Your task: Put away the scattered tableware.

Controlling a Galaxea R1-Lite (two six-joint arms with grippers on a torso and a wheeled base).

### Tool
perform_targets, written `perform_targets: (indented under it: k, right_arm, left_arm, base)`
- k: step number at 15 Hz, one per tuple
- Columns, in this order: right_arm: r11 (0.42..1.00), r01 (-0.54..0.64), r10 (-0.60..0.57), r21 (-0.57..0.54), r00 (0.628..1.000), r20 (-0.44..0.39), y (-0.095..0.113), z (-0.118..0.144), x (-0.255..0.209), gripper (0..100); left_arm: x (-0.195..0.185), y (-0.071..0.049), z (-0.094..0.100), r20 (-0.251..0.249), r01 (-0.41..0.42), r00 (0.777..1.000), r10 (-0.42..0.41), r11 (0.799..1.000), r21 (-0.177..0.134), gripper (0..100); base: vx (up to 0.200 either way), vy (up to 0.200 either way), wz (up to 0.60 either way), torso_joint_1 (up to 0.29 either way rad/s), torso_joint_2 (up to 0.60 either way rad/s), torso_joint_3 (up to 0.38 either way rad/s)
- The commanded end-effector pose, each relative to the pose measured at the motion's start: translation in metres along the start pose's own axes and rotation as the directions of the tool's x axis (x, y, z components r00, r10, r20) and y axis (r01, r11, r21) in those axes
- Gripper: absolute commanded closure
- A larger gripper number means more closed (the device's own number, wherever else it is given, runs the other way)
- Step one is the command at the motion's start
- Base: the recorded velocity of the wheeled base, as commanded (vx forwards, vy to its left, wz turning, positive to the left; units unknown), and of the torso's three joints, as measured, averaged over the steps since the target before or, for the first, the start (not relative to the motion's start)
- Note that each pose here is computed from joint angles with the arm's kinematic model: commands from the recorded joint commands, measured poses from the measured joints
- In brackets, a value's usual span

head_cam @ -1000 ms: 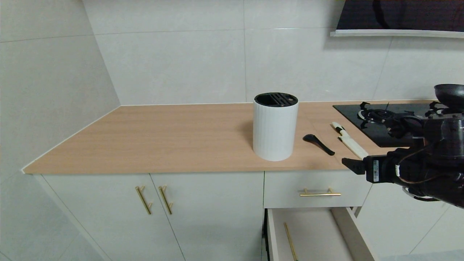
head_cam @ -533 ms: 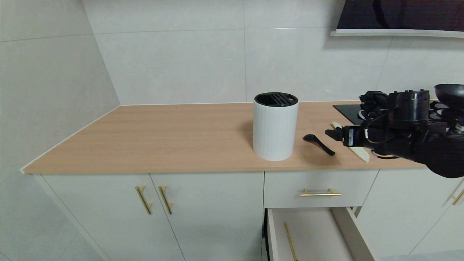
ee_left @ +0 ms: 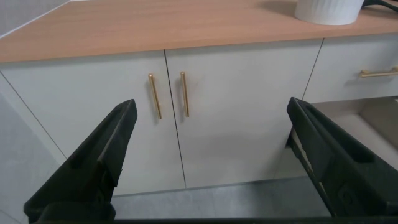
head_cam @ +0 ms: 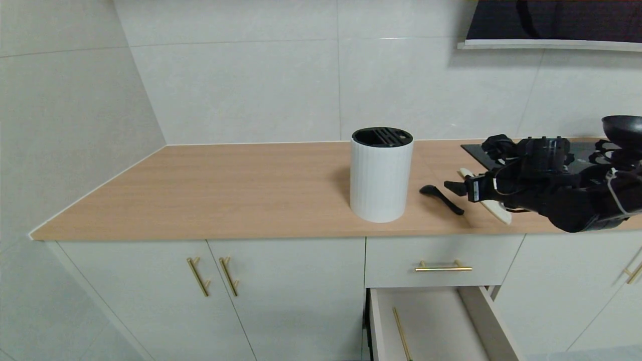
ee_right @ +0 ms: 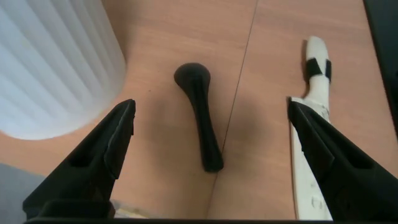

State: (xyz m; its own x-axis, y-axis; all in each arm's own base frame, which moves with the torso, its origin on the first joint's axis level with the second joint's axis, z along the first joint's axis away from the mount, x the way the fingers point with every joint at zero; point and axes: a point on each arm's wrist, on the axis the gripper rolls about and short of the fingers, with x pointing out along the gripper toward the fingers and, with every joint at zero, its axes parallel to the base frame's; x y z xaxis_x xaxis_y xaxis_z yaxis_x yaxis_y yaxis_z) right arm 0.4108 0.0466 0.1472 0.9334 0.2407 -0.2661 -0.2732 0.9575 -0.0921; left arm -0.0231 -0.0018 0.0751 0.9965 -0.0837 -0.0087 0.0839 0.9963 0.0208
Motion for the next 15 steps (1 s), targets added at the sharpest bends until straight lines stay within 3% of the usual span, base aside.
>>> perform_targets:
  k: [1,15]
  right_arm:
    - [1.000,-0.012,0.011,-0.021,0.999,-0.038,0.001,-0.025,0.014,0]
    - [0.999,-0.037,0.037,-0.012,0.998,-0.058,-0.005,-0.067,0.060,0]
  left_arm:
    - [0.000,0.000,0.000,0.000,0.001,1.000,-0.001,1.000,0.000,0]
    - [0.000,0.000,0.000,0.000,0.001,1.000,-0.001,1.000,0.000,0]
  base:
    - [0.000,0.000,0.00,0.000,0.00,0.000]
    - [0.000,0.000,0.00,0.000,0.00,0.000]
